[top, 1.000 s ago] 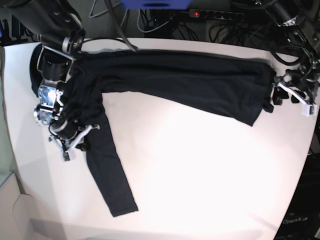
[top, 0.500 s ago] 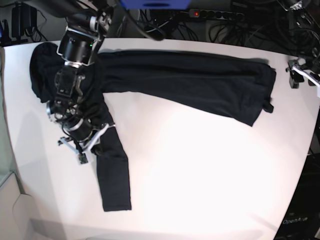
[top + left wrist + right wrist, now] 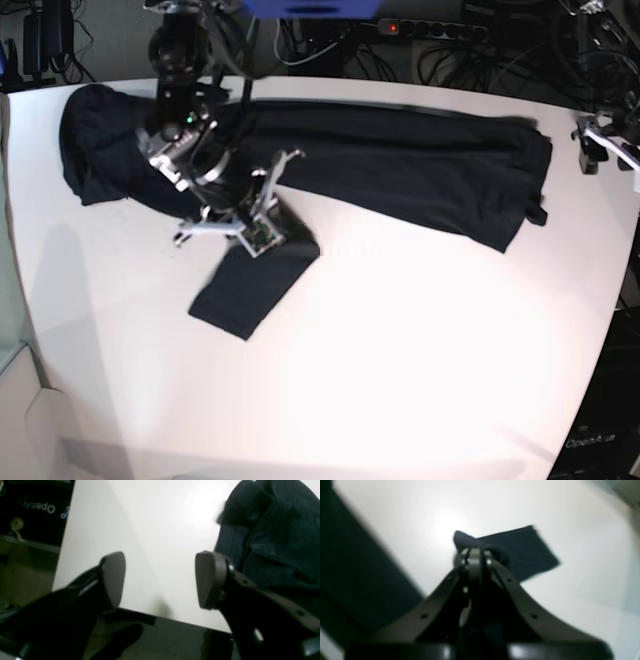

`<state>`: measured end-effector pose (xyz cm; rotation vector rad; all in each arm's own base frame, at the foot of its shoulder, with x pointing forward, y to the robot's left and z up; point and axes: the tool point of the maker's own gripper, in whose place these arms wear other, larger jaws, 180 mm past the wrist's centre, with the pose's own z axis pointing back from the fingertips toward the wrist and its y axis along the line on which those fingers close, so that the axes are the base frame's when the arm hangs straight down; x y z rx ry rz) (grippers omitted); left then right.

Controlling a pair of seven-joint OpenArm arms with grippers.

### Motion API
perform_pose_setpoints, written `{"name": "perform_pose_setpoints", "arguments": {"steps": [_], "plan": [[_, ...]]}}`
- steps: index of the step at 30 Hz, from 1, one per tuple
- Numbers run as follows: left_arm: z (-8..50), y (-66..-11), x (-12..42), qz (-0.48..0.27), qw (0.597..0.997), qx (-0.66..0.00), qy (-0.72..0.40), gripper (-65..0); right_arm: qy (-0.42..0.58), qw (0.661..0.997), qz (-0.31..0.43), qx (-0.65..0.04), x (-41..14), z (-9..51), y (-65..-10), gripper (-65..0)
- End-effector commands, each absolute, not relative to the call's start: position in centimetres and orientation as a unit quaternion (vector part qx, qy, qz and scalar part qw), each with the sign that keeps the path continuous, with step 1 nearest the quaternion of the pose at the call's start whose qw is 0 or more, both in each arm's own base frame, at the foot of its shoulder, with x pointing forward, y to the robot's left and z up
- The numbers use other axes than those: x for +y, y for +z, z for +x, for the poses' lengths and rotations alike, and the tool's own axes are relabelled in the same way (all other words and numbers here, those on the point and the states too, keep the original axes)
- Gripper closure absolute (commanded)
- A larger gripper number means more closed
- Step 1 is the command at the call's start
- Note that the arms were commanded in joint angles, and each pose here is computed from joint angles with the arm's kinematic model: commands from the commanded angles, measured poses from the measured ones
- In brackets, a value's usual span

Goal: Fold the T-shirt properly
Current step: 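Lift the sleeve with the right gripper and lay it across the strip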

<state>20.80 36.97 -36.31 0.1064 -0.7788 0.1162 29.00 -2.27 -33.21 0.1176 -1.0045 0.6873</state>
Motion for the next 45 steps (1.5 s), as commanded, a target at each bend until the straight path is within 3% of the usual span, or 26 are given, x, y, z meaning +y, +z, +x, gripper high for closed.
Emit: {"name": "perform_pose_setpoints", "arguments": {"steps": [1, 9, 14, 23, 38, 40, 45], "plan": [[21.6, -34.8, 37.6, 0.061, 0.912, -0.402, 0.049, -42.0, 0.32, 0.808, 0.064, -0.49, -1.6, 29.2, -32.2, 0.0], [21.7, -34.9, 37.4, 0.06, 0.913, -0.402, 0.047, -42.0, 0.34, 0.803, 0.158, -0.464, 3.7, 24.3, -33.4, 0.0], [21.7, -35.0, 37.2, 0.057, 0.913, -0.402, 0.048, -42.0, 0.357, 0.779, 0.215, -0.467, 7.5, 22.6, -32.4, 0.0], [21.3, -35.1, 37.4, 0.06, 0.914, -0.398, 0.05, -42.0, 0.39, 0.753, 0.25, -0.467, 10.9, 20.9, -31.4, 0.0], [21.3, -35.0, 37.3, 0.06, 0.914, -0.399, 0.049, -42.0, 0.391, 0.773, 0.261, -0.427, 11.2, 19.9, -34.4, 0.0], [21.3, -35.0, 37.3, 0.06, 0.913, -0.4, 0.049, -42.0, 0.391, 0.773, 0.261, -0.426, 11.2, 19.9, -34.4, -2.9], [21.5, -34.8, 37.3, 0.06, 0.913, -0.402, 0.048, -42.0, 0.394, 0.773, 0.265, -0.422, 11.5, 19.6, -34.6, -21.0]]}}
